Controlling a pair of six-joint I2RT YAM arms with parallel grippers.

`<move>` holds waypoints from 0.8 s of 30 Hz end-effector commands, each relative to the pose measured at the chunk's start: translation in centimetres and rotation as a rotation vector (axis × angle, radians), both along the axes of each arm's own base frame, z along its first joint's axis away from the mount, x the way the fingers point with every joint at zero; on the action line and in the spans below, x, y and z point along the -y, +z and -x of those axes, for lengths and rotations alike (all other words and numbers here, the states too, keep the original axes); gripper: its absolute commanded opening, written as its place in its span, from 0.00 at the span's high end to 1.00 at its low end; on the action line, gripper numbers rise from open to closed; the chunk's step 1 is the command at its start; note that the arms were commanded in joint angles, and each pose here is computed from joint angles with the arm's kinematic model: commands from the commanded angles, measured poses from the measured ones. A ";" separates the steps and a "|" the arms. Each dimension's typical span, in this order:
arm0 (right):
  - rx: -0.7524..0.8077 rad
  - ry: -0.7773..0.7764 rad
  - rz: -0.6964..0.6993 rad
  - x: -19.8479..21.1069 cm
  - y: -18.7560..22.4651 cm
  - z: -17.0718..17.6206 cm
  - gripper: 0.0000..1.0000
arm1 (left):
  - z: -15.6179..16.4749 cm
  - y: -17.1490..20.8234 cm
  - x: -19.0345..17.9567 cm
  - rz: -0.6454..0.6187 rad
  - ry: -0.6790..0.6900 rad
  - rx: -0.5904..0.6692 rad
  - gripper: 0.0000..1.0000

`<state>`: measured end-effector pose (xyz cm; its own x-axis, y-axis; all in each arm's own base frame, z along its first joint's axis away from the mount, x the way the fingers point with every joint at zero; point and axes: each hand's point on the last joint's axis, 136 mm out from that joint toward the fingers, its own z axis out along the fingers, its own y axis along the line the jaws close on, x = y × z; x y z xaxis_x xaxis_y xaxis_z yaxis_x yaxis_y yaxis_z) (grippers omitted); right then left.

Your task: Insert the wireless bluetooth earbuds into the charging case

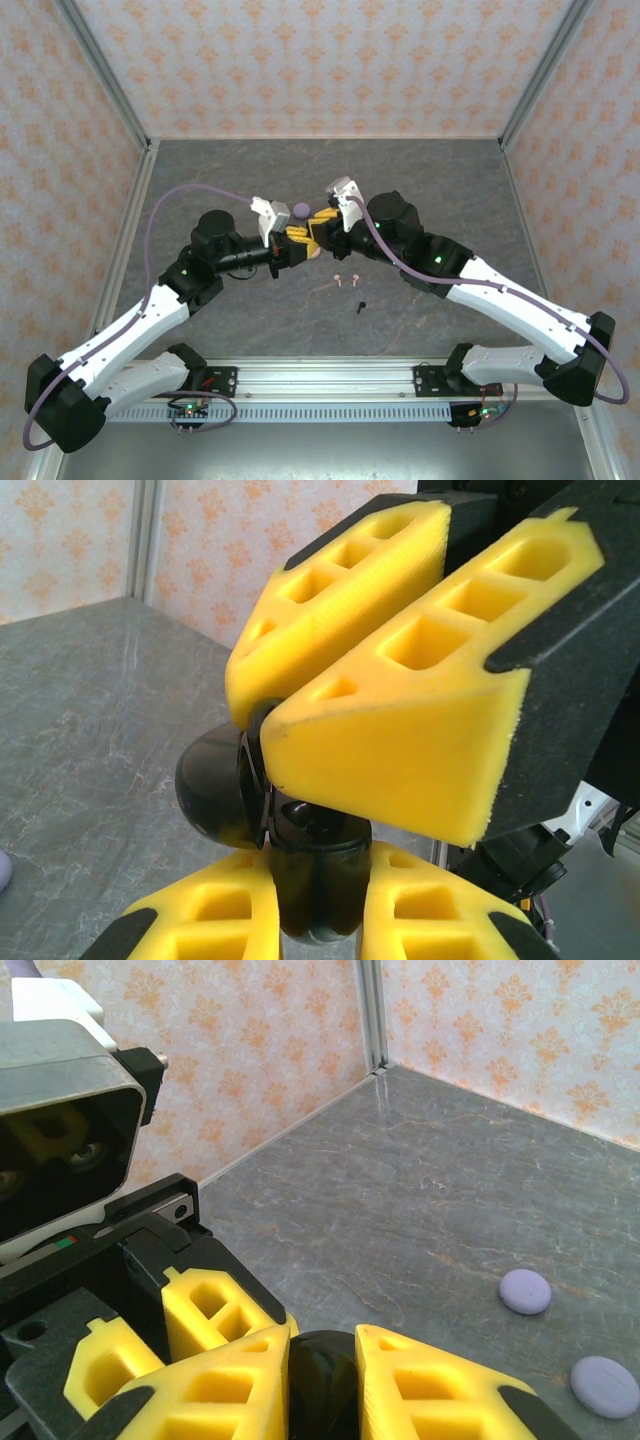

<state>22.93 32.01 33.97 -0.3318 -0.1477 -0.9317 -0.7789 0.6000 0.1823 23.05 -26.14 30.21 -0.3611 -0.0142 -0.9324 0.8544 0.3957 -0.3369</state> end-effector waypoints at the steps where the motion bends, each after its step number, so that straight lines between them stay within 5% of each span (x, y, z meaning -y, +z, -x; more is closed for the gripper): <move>1: -0.040 0.047 -0.009 -0.1 -0.1 1.3 0.79 | 0.5 1.8 0.0 0.033 -0.008 0.093 1.00; 16: -0.060 0.050 0.003 0.0 -1.0 1.5 0.78 | 0.5 1.8 -0.1 0.039 -0.003 0.096 1.00; 24: -0.059 0.037 -0.013 0.1 0.2 1.3 0.68 | 0.5 1.3 -0.1 0.026 -0.006 0.108 1.00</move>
